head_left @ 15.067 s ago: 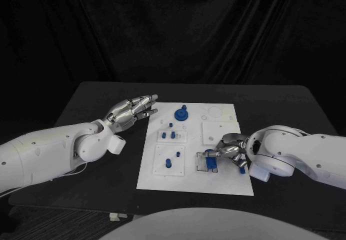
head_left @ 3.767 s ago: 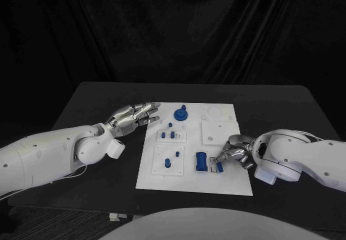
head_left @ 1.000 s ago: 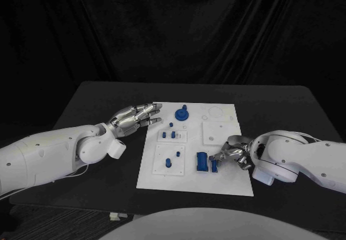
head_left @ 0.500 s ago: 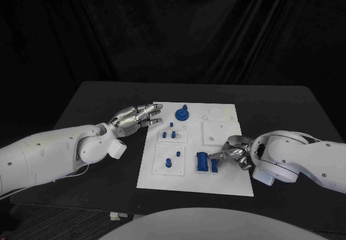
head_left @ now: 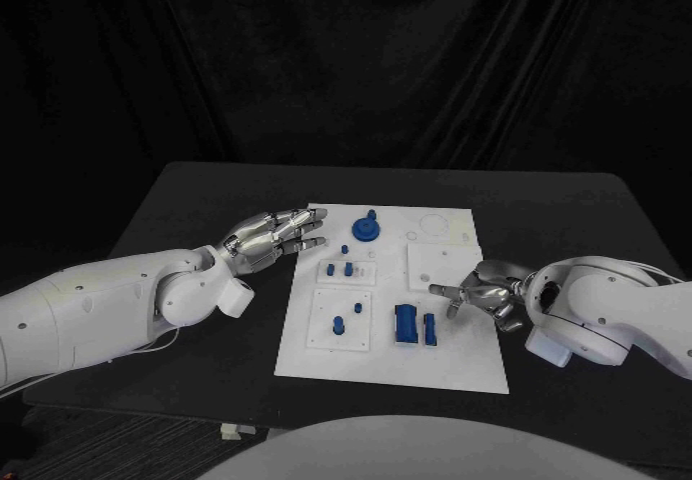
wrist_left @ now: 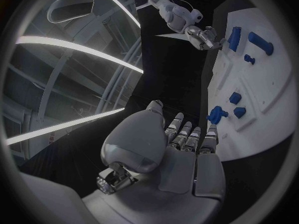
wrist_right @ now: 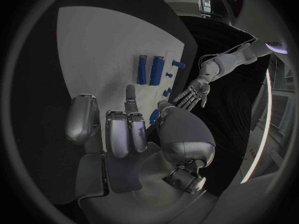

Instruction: Assemble the parts on the task board

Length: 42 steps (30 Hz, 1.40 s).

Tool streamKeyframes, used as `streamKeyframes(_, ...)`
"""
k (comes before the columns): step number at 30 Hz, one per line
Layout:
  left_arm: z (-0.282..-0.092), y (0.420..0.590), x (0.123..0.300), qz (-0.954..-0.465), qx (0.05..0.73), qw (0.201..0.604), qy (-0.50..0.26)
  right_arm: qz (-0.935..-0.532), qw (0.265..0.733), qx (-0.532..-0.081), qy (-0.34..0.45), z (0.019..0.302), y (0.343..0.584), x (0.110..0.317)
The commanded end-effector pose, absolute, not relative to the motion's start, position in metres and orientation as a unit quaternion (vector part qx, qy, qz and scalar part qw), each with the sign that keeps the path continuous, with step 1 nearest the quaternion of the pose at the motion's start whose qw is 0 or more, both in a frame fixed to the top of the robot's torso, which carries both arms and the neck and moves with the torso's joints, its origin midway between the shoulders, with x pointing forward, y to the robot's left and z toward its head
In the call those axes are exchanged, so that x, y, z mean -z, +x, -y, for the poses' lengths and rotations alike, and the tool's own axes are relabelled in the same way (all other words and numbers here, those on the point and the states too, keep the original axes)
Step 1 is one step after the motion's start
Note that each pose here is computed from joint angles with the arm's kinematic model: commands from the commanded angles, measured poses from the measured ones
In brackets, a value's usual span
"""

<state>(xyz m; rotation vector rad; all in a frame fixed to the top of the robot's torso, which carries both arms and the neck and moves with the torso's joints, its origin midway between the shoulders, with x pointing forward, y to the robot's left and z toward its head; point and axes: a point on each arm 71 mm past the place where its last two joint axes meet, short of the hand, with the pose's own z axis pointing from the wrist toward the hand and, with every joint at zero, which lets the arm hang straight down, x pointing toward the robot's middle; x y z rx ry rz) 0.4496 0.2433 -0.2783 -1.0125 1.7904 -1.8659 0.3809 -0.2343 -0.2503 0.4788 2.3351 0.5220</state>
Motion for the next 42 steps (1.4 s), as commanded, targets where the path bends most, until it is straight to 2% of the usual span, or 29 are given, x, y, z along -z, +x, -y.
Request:
streamKeyframes(1,-0.242,0.449,0.278,-0.631,0.667,0.176,-0.356,-0.867,0.387,-0.254,0.184,0.233,0.387,0.234)
streamKeyframes(6,-0.241,0.449,0.278,-0.631,0.667,0.174,-0.355,-0.848,0.402,-0.308,0.156,0.229,0.39,0.223)
streamKeyframes(10,-0.241,0.449,0.278,-0.631,0.667,0.174,-0.355,-0.86,0.374,-0.323,0.13,0.225,0.388,0.228)
streamKeyframes(20,-0.243,0.448,0.278,-0.632,0.666,0.175,-0.357,-0.889,0.316,-0.311,0.11,0.222,0.38,0.25)
streamKeyframes(42,-0.242,0.448,0.279,-0.632,0.667,0.172,-0.355,-0.899,0.307,-0.294,0.104,0.217,0.378,0.265)
